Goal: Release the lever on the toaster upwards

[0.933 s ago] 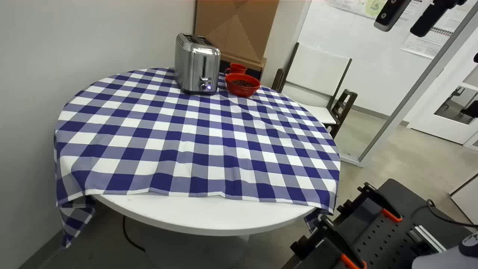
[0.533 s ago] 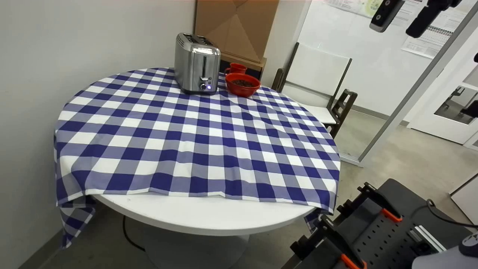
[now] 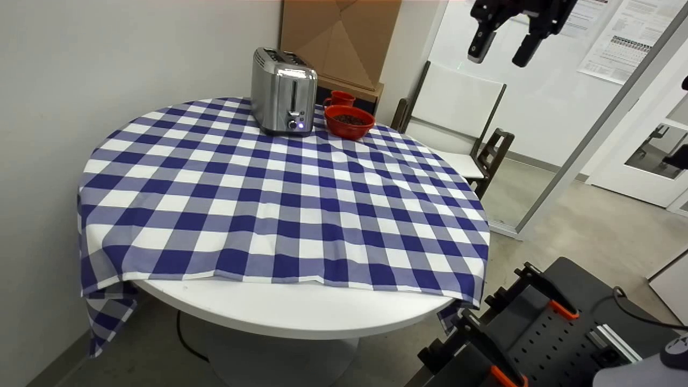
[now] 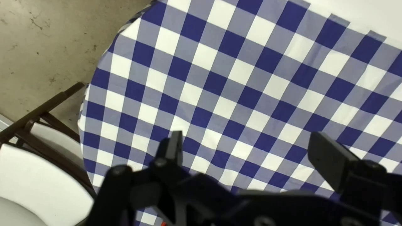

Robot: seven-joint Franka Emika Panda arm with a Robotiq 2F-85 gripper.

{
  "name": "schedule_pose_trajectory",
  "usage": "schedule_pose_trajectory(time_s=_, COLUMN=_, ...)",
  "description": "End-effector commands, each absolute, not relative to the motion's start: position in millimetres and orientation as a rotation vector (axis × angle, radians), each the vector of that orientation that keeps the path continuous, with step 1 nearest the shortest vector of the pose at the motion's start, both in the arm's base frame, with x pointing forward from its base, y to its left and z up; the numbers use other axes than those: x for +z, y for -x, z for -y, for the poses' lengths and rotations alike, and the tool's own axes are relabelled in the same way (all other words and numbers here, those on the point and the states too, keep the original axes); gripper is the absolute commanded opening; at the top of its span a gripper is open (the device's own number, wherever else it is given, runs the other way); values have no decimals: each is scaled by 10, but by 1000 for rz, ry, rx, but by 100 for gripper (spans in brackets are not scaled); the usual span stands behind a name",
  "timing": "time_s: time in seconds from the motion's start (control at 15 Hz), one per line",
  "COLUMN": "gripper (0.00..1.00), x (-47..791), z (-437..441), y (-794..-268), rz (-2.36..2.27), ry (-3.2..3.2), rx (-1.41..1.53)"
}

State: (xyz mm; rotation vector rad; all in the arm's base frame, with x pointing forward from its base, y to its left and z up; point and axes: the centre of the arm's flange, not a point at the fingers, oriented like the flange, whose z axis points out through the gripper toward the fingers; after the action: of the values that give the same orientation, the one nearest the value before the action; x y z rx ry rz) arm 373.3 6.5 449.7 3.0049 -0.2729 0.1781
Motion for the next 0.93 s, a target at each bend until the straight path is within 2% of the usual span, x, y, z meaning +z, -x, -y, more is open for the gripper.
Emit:
schedule_pose_trajectory(time_s=0.0, gripper=100, x=4361, z=-43, y=-4441, rz=146, ry=-2936, rx=166)
schedule_pose_trajectory(time_s=0.6, gripper=100, x=3553, z=-72, y=-5606, rz=56, ry=-2830, rx=225)
schedule_pose_trajectory(time_s=0.87, gripper=100, x=3235, z=-77, y=-6057, rz=117, ry=-2742, rx=393)
